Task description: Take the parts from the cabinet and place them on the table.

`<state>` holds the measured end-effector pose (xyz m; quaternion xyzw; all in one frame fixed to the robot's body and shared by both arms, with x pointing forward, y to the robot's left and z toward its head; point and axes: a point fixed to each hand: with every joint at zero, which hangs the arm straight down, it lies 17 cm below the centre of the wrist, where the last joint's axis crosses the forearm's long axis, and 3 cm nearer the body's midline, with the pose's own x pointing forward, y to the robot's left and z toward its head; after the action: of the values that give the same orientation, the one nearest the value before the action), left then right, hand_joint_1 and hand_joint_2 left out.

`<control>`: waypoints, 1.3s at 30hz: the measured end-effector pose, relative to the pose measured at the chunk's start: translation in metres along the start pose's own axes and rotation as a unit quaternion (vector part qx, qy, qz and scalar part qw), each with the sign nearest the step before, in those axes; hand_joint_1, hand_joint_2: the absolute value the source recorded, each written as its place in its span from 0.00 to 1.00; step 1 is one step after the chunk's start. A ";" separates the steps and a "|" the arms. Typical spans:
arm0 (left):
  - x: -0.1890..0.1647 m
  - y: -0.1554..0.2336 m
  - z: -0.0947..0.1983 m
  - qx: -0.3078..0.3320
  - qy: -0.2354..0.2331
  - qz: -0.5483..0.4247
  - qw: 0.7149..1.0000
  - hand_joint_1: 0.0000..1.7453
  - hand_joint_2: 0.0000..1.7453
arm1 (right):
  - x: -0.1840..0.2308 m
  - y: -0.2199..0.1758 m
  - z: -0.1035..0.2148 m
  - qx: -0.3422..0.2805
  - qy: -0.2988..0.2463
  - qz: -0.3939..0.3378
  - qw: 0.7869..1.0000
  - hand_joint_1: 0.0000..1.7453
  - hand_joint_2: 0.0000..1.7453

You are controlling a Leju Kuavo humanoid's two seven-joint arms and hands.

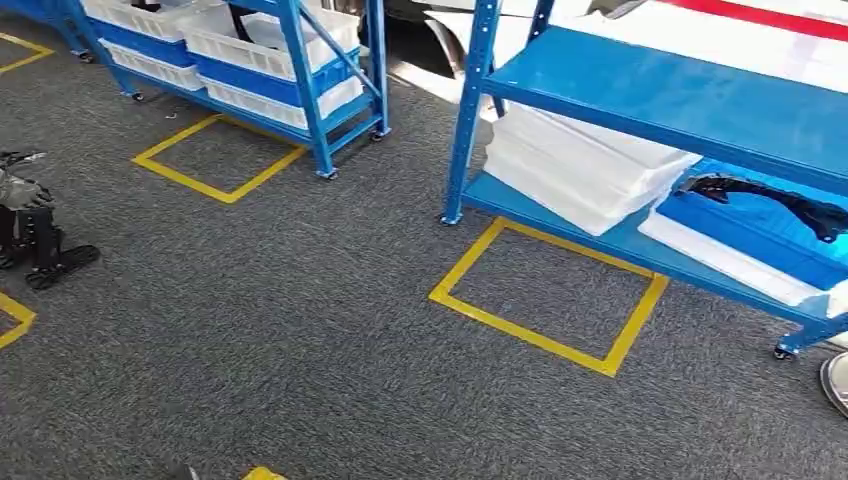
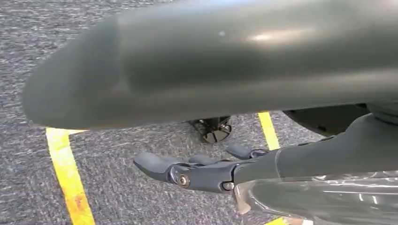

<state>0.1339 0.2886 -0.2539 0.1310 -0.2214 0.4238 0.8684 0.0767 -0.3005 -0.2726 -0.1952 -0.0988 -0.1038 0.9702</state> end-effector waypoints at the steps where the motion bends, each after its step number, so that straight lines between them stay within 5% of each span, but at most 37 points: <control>1: 0.000 -0.001 0.000 0.000 0.000 0.000 1.000 0.00 0.00 | -0.002 0.000 0.000 0.000 0.001 0.000 1.000 0.00 0.00; 39: 0.007 -0.011 0.001 -0.027 -0.015 0.012 0.999 0.00 0.00 | -0.007 0.007 0.002 0.015 0.020 0.024 0.999 0.00 0.00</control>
<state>0.1463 0.2861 -0.2495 0.1112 -0.2472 0.4260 0.8632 0.0714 -0.2927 -0.2752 -0.1807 -0.0761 -0.0831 0.9771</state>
